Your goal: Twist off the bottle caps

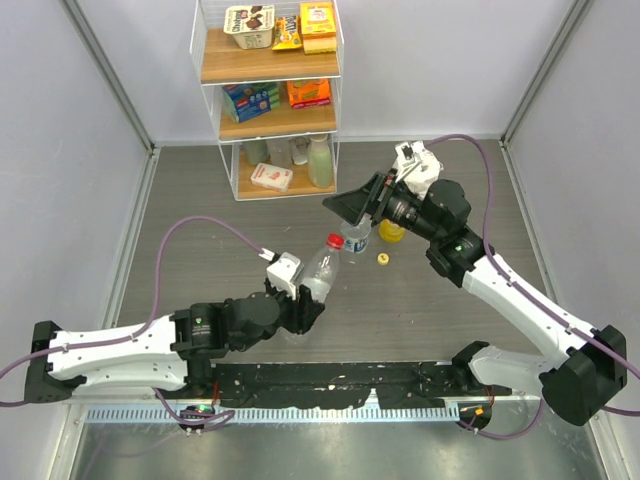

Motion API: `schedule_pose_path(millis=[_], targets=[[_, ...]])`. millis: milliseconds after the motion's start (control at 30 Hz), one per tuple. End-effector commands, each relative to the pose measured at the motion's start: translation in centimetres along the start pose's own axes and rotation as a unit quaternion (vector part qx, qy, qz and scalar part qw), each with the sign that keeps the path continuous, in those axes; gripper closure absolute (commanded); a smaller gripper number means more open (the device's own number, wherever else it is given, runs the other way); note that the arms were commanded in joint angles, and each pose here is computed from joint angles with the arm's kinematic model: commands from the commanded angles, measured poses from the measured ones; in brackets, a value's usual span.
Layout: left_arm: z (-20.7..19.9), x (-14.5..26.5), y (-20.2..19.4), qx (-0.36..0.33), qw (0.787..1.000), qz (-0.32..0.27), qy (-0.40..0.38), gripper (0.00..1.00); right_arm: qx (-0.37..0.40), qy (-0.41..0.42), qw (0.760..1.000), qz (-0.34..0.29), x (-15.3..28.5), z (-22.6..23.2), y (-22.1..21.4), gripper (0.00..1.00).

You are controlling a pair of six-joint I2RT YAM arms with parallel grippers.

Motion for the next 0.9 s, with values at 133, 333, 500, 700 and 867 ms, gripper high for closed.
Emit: schedule_pose_path(millis=[133,333,500,700,867], targets=[[1.5,-1.2,1.9,-0.023,0.987,0.024,0.157,1.00,0.008,-0.122,0.992,0.010,-0.6,-2.1,-0.6,0.02],[2.0,-1.9,2.4,-0.051,0.965,0.049,0.252,1.00,0.035,-0.161,0.986,0.007,-1.1,-1.5,-1.4,0.02],[1.7,-2.5,2.6,-0.070,0.959,0.056,0.268,1.00,0.030,-0.166,0.986,0.019,-1.9,-1.6,-2.1,0.05],[1.7,-2.5,2.6,-0.070,0.959,0.055,0.270,1.00,0.018,-0.170,0.985,0.029,-2.6,-2.1,-2.6,0.22],[1.8,-2.1,2.6,-0.065,0.961,0.051,0.265,1.00,0.003,-0.165,0.986,0.035,-2.9,-2.4,-3.0,0.39]])
Point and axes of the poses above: each gripper's point midway between its finger pads, its own x axis back along the fingers, its own z axis along the line the jaws close on, y = z × x, the point moved 8 cm from there along x, back along the fingers, and after that the axes turned 15 degrees about -x, right-handed, at the moved point
